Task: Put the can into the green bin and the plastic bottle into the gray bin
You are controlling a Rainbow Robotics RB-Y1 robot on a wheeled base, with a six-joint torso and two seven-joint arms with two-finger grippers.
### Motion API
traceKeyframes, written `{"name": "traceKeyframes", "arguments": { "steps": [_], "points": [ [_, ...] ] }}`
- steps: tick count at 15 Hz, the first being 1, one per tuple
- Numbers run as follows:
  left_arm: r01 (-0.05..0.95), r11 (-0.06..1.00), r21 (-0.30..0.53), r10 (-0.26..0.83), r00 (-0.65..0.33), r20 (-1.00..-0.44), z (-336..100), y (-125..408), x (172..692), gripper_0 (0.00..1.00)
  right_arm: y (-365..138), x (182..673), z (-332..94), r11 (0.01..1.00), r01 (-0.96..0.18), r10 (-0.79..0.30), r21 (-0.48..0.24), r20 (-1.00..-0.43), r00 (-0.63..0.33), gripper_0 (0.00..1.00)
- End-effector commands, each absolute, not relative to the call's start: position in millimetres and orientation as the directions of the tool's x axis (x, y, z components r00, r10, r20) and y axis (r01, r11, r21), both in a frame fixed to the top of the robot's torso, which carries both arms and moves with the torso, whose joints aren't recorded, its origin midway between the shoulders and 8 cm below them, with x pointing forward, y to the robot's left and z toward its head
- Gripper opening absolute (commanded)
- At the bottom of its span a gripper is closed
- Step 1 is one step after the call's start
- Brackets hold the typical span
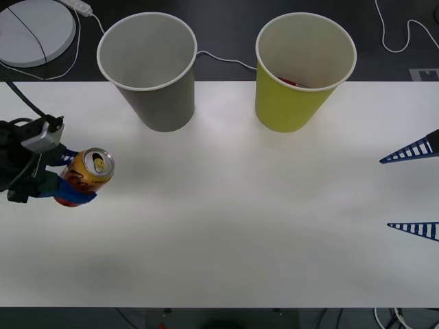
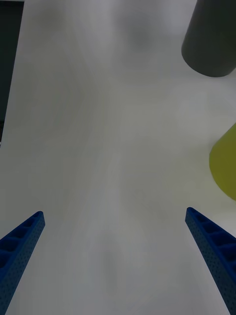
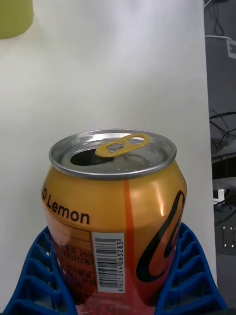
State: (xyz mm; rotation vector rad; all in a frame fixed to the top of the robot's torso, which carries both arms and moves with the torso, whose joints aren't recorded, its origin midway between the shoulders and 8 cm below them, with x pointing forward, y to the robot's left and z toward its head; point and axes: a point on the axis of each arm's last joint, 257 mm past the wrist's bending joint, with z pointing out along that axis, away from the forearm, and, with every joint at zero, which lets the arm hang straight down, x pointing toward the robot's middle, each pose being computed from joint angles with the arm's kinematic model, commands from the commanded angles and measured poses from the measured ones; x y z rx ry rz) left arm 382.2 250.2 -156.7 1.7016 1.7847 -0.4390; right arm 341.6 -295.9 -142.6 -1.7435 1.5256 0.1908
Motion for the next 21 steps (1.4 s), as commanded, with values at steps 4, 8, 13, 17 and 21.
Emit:
{"name": "traceKeyframes", "arguments": {
  "steps": [4,8,13,17,21],
  "points": [
    [0.971,0.132,0.198,0.798,0.014,-0.602,-107.3,221.5,387.4,0.00,-295.9,341.6,-142.6,0.041,-0.889,-0.769,-0.456,-0.582,0.263,1.00],
    [0.968,0.169,0.188,0.802,-0.024,-0.597,-67.0,195.3,390.6,0.00,-295.9,341.6,-142.6,0.041,-0.889,-0.769,-0.456,-0.582,0.263,1.00],
    [0.963,0.213,0.168,0.824,-0.084,-0.560,-26.8,153.9,407.0,0.00,-295.9,341.6,-142.6,0.041,-0.889,-0.769,-0.456,-0.582,0.263,1.00],
    [0.954,0.266,0.134,0.810,-0.147,-0.567,1.6,109.6,429.0,0.00,-295.9,341.6,-142.6,0.041,-0.889,-0.769,-0.456,-0.582,0.263,1.00],
    [0.938,0.312,0.154,0.814,-0.180,-0.553,26.4,68.8,460.6,0.00,-295.9,341.6,-142.6,0.041,-0.889,-0.769,-0.456,-0.582,0.263,1.00]
  ]
}}
